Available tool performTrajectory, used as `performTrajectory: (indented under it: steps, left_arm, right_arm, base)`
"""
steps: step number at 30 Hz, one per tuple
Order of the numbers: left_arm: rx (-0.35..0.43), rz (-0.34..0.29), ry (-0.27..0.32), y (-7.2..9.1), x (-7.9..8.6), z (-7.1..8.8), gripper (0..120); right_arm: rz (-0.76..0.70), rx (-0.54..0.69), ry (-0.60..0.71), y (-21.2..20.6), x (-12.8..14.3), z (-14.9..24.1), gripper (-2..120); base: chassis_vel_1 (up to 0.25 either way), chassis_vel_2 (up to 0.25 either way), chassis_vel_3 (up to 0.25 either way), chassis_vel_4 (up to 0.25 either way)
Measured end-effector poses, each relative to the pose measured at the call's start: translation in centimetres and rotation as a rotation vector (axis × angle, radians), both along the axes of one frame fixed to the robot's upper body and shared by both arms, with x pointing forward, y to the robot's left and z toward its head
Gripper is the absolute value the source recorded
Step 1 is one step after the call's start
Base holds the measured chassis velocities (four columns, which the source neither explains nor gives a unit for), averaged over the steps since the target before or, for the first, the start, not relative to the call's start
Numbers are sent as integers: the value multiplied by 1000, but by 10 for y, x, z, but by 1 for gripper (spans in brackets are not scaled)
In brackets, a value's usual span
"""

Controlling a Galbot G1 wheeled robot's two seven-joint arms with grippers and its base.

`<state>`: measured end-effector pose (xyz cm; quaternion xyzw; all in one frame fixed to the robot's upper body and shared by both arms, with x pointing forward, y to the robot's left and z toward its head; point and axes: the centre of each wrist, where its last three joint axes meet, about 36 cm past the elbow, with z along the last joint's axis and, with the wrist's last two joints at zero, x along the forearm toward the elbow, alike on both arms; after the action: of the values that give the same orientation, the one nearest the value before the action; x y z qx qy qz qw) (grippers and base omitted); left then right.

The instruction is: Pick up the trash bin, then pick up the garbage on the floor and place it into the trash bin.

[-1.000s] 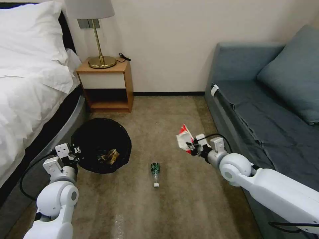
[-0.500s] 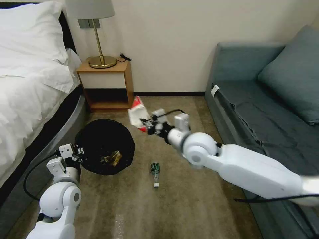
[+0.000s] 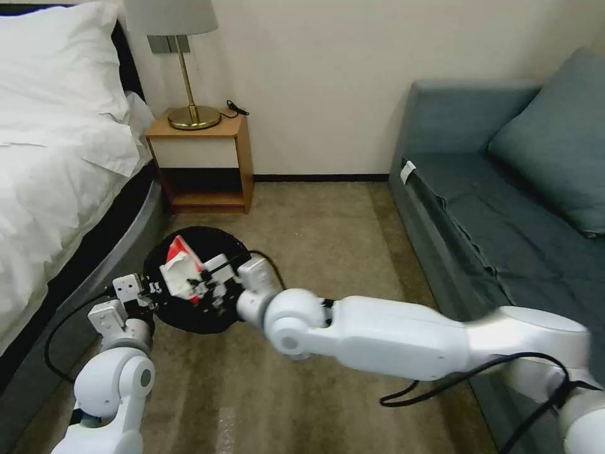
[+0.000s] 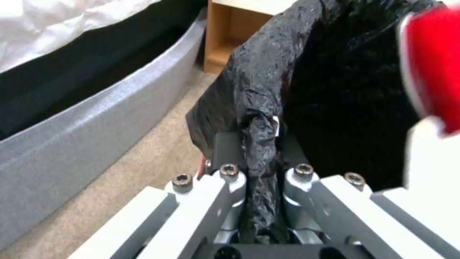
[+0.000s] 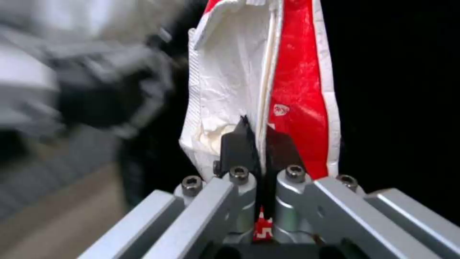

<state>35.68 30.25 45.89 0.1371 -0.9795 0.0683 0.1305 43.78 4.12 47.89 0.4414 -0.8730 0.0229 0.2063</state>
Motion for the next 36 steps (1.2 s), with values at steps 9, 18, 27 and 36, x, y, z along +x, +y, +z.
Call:
performTrajectory:
  steps: [9, 18, 27, 36]
  left_arm:
    - [-1, -3, -3, 0, 0, 1, 4]
    - [-1, 1, 1, 1, 0, 0, 4]
    - [-1, 14, 0, 6, 3, 0, 4]
    - [-1, 59, -21, 16, -3, -8, 4]
  right_arm:
    - [-11, -27, -11, -5, -2, 0, 29]
    - [-58, 61, -62, -16, 3, 36, 61]
    - [-232, 160, -245, -120, 11, 105, 90]
    - [-588, 199, -712, -273, -62, 129, 100]
  base:
    - [0, 0, 0, 0]
    - [0, 0, 0, 0]
    - [0, 0, 0, 0]
    - [0, 0, 0, 0]
